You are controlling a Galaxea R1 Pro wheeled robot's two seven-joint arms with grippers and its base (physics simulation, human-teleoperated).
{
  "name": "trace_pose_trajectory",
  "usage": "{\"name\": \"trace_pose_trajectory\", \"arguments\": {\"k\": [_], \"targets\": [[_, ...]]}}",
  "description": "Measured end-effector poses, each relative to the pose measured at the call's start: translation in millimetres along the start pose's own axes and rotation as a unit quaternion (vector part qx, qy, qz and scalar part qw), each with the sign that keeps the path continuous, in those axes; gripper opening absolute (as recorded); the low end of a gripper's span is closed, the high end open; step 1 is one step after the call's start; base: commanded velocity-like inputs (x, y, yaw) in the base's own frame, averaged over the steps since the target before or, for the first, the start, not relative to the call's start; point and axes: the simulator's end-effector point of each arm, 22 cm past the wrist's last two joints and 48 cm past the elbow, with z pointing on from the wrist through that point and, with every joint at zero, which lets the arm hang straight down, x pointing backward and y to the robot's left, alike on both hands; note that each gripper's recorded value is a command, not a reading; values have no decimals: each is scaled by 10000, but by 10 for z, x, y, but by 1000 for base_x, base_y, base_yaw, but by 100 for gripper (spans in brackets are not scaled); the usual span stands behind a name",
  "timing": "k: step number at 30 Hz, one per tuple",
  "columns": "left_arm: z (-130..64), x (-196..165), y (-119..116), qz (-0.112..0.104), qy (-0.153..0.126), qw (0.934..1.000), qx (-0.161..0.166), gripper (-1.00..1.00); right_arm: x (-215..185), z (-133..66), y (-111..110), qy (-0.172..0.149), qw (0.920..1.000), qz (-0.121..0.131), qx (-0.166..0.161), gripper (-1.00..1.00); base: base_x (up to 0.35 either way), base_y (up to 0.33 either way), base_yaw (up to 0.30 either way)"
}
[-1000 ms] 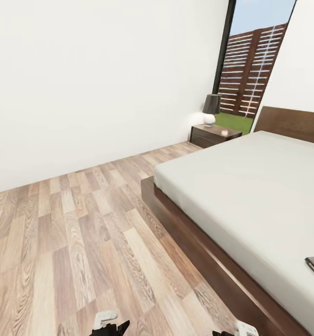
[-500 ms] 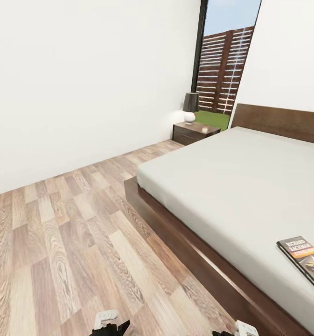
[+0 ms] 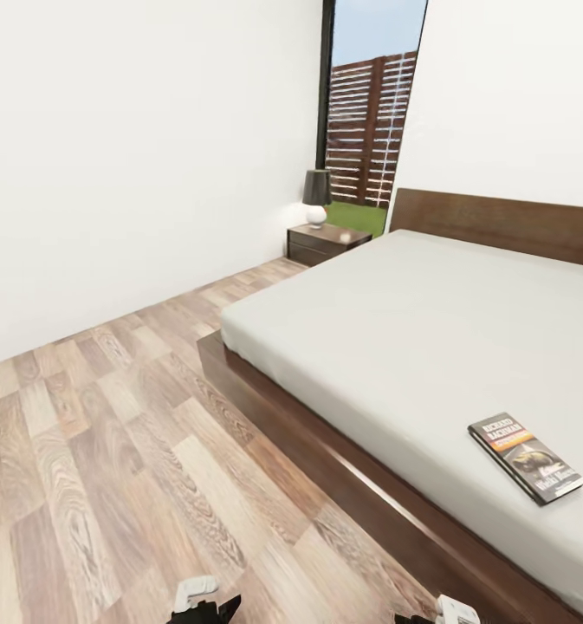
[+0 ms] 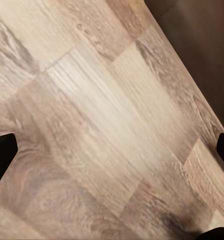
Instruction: In the bedroom, move the book from the bed onto either nightstand, and place the two sandals side by side next to the bed.
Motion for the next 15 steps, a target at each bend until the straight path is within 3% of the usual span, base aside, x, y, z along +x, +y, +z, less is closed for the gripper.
{"name": "trace_pose_trajectory", "arguments": {"k": [15], "targets": [[5, 23, 10, -12, 23, 10000, -7, 100, 22, 8, -9, 25, 10000, 5, 7, 100, 0, 0, -259]]}}
